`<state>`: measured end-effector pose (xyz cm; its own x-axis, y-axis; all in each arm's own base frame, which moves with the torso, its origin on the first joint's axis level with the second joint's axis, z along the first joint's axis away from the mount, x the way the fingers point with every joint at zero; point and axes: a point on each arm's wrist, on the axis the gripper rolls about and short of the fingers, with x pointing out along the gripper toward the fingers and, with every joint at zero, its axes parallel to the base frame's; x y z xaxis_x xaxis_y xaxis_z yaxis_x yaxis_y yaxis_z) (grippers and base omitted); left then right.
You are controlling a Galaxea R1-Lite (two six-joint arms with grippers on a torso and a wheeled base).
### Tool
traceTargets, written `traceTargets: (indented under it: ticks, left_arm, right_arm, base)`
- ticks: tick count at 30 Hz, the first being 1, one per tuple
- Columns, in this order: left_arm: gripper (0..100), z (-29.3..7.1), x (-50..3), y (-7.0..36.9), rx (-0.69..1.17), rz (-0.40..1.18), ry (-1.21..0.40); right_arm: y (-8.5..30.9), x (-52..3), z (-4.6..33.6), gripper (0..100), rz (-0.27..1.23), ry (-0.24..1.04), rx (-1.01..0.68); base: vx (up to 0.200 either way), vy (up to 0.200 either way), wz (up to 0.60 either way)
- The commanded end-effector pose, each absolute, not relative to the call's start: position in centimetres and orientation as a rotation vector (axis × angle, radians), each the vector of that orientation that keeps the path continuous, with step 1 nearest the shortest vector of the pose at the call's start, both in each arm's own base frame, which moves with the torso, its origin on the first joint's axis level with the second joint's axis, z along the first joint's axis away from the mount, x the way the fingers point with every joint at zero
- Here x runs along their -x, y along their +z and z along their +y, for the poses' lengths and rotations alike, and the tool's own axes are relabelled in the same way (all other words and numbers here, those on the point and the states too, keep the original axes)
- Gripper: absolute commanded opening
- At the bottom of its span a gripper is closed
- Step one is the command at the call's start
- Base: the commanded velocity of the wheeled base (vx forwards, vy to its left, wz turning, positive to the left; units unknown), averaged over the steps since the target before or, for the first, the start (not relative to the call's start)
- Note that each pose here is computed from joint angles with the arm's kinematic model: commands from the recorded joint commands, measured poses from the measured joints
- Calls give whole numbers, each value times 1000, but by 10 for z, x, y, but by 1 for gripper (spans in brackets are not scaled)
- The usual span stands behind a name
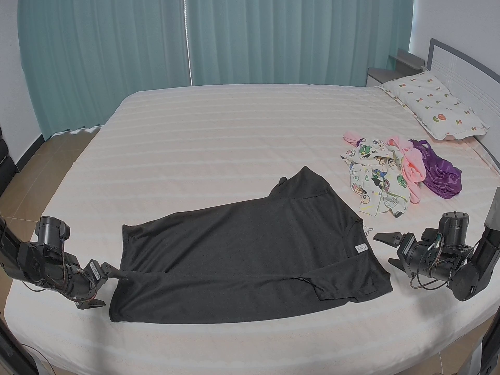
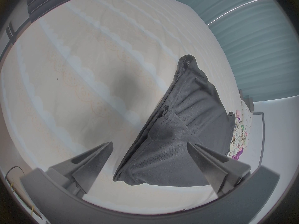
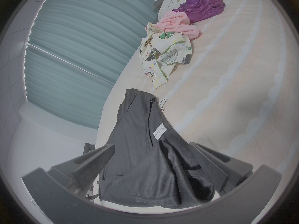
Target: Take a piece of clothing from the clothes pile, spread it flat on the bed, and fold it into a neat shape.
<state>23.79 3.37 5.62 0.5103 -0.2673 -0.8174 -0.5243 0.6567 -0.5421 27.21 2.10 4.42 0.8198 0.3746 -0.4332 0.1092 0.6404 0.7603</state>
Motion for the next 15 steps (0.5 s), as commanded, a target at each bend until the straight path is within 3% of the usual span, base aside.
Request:
traceTargets:
  ticks: [1, 2, 15]
  left_arm:
    - [100, 36, -237, 57, 887, 1051, 188]
    - [100, 36, -237, 57, 887, 1051, 188]
    - [100, 34, -252, 65, 887, 1007, 160]
  right_arm:
    - [44, -272, 21, 100, 611, 163, -876]
    - [44, -272, 21, 100, 611, 163, -876]
    - [44, -273, 21, 100, 608, 165, -875]
  base:
    - [0, 200, 0]
    - [0, 200, 0]
    - [0, 0, 0]
